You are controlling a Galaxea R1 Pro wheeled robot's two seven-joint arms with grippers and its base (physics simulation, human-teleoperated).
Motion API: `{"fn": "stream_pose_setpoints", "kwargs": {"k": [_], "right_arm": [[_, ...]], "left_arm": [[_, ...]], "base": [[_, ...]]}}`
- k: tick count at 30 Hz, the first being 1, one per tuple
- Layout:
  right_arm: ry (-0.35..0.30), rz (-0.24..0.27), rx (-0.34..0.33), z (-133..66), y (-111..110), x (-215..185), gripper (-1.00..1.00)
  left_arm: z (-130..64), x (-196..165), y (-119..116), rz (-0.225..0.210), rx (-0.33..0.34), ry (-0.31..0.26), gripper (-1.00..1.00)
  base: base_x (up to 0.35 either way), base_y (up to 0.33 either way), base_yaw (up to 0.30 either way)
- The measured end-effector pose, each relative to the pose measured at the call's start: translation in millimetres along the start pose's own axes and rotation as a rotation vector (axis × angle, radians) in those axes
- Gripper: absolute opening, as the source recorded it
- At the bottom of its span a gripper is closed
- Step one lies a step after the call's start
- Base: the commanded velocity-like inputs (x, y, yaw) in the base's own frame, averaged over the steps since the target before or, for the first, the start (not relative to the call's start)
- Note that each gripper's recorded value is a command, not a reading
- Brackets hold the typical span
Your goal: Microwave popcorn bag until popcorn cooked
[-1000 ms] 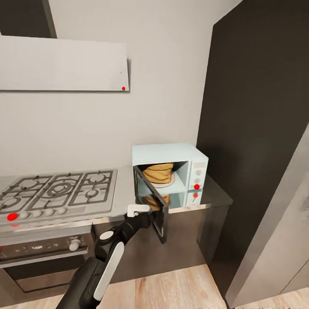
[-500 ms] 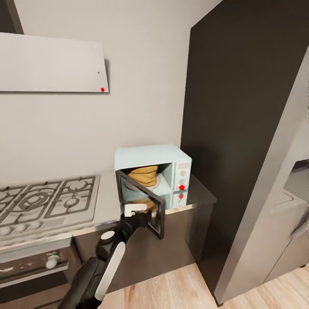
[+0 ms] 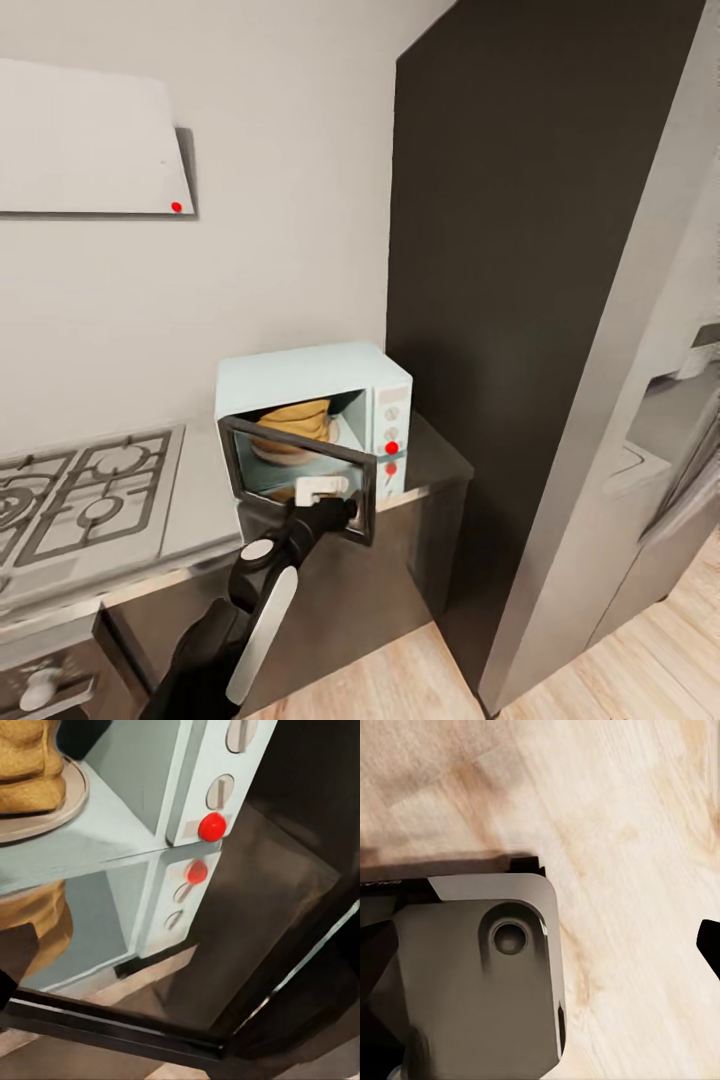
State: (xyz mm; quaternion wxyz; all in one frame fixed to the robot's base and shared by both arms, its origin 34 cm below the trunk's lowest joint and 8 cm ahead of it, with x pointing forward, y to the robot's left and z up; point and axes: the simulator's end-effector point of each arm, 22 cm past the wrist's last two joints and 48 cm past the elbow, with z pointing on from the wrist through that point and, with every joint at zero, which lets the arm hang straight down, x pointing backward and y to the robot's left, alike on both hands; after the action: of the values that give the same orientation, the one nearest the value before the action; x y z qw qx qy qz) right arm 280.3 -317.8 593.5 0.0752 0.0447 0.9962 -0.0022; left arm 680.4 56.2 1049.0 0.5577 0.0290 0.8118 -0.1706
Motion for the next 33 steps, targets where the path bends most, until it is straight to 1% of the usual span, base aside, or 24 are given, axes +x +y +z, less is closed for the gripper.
{"fn": "stream_pose_setpoints", "kwargs": {"k": [5,9,12,15,24,33], "right_arm": [[-0.005,-0.001,0.001,0.0,-1,-1,1.00],[-0.005,-0.008,0.000,0.2,1,-1,1.00],[-0.001,-0.008,0.000,0.2,1,2,1.00],[0.000,-0.008,0.000,0.1,1,3,1.00],[0.001,-0.008,0.000,0.1,1,3,1.00],[0.000,-0.008,-0.001,0.2,2,3,1.00]], "left_arm": [[0.0,1,-4,0.005,0.007,0.002,1.00],[2.0,6,24,0.004,-0.052,0.002,1.00],[-0.1,3,32,0.004,-0.075,0.004,1.00],[0.2,7,33,0.011,-0.087,0.014,1.00],[-0.7,8,40,0.014,-0.129,0.017,1.00],[1.1,14,38,0.010,-0.129,0.029,1.00]], "base": [[0.086,0.000,-0.008],[0.000,0.000,0.000],[0.050,0.000,0.000],[0.110,0.000,0.000],[0.120,0.000,0.000],[0.121,0.000,-0.004]]}}
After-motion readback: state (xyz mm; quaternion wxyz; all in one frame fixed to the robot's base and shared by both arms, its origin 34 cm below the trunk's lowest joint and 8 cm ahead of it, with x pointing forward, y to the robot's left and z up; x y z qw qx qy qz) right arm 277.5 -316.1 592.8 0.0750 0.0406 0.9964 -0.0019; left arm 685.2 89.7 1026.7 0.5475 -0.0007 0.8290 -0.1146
